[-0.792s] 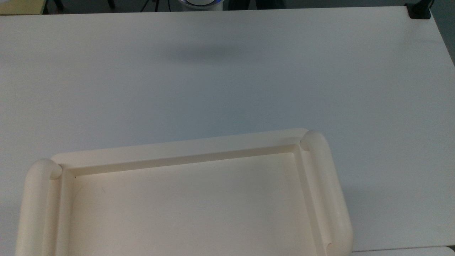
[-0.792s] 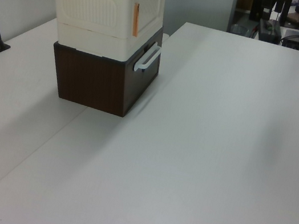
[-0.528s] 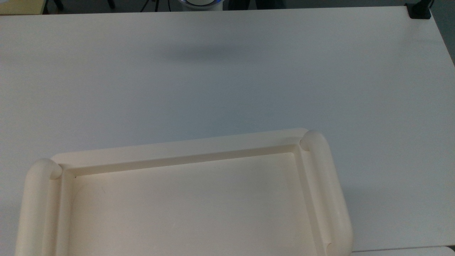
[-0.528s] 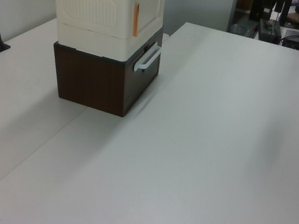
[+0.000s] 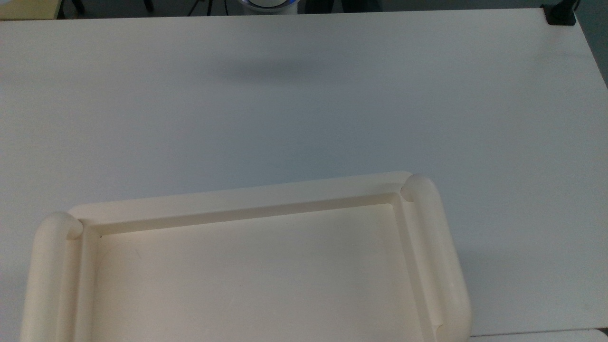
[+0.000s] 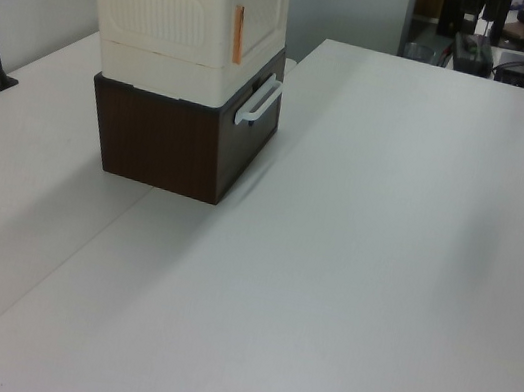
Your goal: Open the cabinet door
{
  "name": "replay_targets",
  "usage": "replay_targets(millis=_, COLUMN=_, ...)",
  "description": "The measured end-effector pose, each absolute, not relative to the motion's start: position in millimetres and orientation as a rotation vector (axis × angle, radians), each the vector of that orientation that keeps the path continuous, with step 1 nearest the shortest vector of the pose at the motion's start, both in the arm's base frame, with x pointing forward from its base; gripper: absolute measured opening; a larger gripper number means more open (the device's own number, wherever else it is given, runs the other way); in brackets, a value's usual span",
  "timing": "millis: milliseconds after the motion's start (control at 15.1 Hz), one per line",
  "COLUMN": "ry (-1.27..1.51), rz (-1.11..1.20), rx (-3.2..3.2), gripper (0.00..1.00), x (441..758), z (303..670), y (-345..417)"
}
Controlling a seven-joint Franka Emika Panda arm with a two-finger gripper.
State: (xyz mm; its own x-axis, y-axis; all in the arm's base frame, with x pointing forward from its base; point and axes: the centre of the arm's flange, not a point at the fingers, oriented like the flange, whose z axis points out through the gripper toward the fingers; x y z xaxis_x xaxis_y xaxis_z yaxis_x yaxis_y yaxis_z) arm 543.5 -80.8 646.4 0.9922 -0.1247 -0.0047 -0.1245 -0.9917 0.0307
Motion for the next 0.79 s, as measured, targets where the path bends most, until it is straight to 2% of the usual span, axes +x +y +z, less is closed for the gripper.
replay_targets(millis=528, ry=-0.186, rz=-0.004, rx=3.161, gripper=1.0, x=545, z=646, y=-73)
replay_targets(millis=792, ry=-0.183, rz=0.191, rx=3.187, gripper=1.0, x=566, z=647, y=-68)
